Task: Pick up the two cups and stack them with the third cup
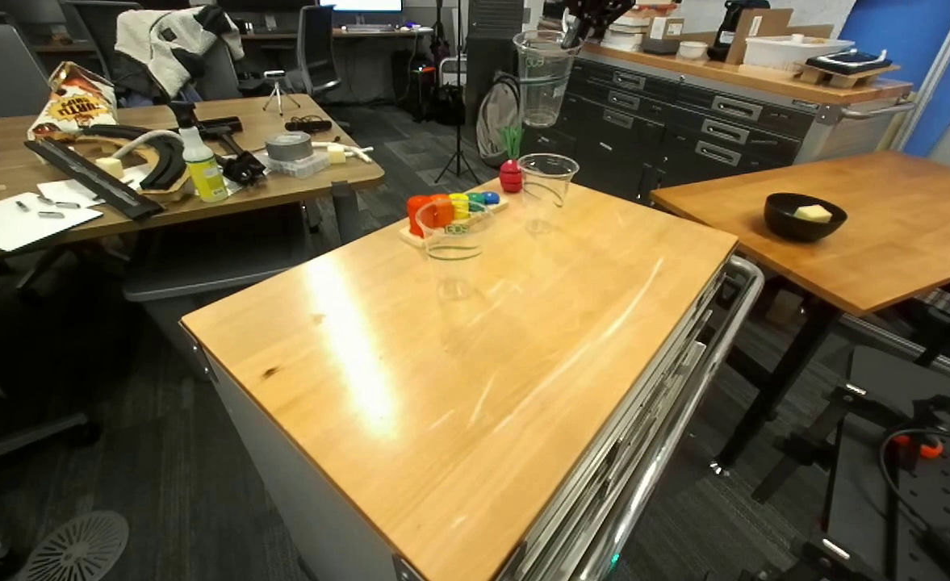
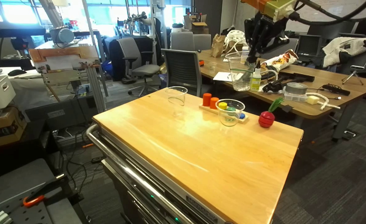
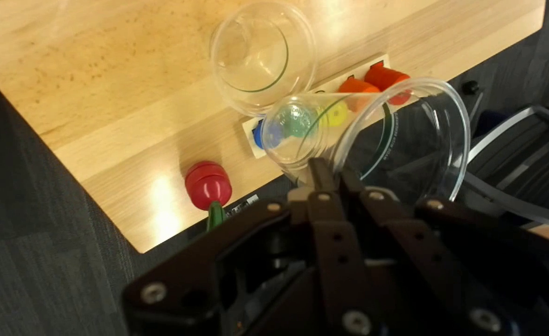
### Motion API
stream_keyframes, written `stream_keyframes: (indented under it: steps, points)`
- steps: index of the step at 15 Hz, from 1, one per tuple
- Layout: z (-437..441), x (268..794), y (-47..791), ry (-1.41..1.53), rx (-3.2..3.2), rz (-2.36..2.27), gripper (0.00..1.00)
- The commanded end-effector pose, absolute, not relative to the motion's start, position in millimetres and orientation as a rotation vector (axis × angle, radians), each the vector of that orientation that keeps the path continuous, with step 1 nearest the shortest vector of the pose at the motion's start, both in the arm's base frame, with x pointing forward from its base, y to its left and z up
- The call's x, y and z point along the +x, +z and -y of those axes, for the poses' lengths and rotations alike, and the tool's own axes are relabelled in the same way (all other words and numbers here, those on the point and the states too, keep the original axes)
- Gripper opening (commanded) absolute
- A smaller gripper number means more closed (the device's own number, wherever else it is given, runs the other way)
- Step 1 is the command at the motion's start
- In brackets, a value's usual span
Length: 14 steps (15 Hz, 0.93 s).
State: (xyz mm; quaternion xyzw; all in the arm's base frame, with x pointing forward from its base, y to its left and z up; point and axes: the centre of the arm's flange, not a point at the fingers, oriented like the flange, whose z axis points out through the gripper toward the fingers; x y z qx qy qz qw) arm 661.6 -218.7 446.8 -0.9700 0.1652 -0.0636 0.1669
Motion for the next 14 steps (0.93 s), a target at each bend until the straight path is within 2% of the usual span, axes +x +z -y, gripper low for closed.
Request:
stream_keyframes:
  steps: [1,14]
  points:
    - [227,678,439,-0.178,-2.784,-0.473,0.02]
    - [225,656,429,-0.115,-2.778,-0.431,0.02]
